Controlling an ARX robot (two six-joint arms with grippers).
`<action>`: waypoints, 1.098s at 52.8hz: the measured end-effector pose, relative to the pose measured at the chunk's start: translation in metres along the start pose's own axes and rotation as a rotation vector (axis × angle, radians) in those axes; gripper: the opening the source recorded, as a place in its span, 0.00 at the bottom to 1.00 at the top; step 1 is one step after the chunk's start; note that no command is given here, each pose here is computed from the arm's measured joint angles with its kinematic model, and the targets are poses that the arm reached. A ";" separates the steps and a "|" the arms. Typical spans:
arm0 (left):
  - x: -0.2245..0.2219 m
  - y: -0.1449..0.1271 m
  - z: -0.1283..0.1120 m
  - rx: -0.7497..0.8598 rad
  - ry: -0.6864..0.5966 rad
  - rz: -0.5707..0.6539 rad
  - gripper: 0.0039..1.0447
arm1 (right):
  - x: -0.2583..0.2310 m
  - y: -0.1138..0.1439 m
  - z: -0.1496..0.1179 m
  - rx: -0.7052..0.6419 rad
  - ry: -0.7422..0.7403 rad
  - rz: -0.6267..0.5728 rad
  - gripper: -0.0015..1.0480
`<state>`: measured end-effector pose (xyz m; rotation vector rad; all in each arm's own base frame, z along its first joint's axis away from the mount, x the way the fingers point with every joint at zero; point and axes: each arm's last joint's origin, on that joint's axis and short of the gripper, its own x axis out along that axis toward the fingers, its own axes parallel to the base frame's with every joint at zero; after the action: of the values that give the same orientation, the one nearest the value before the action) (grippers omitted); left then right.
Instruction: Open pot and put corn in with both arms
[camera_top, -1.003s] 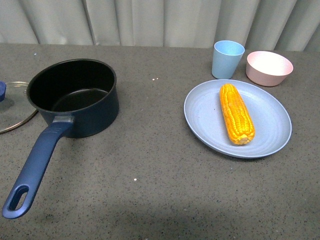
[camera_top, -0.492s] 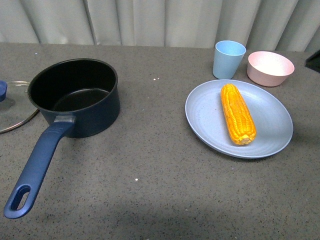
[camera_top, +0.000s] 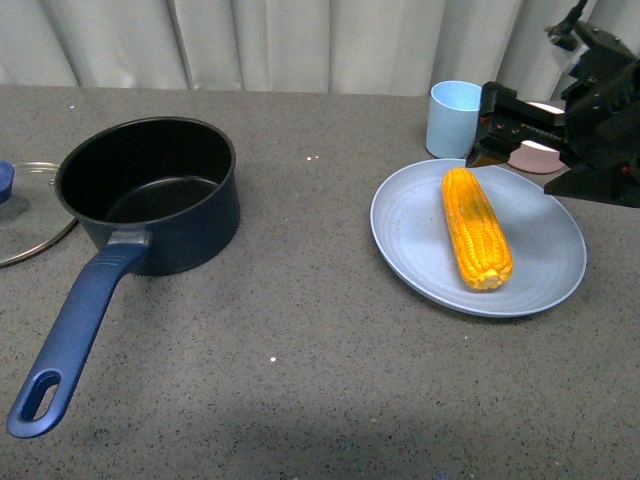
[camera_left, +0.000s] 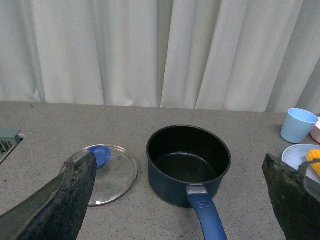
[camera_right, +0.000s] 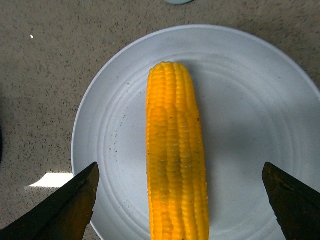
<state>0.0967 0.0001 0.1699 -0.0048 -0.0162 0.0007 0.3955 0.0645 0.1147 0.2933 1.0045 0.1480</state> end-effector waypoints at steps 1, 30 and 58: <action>0.000 0.000 0.000 0.000 0.000 0.000 0.94 | 0.003 0.002 0.001 -0.003 0.014 -0.002 0.91; 0.000 0.000 0.000 0.000 0.000 0.000 0.94 | 0.042 0.006 0.011 -0.087 0.199 -0.071 0.91; 0.000 0.000 0.000 0.000 0.000 0.000 0.94 | 0.049 0.006 0.006 -0.103 0.227 -0.082 0.30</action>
<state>0.0967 0.0001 0.1699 -0.0048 -0.0162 0.0007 0.4267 0.0816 0.0800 0.1427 1.2282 0.1605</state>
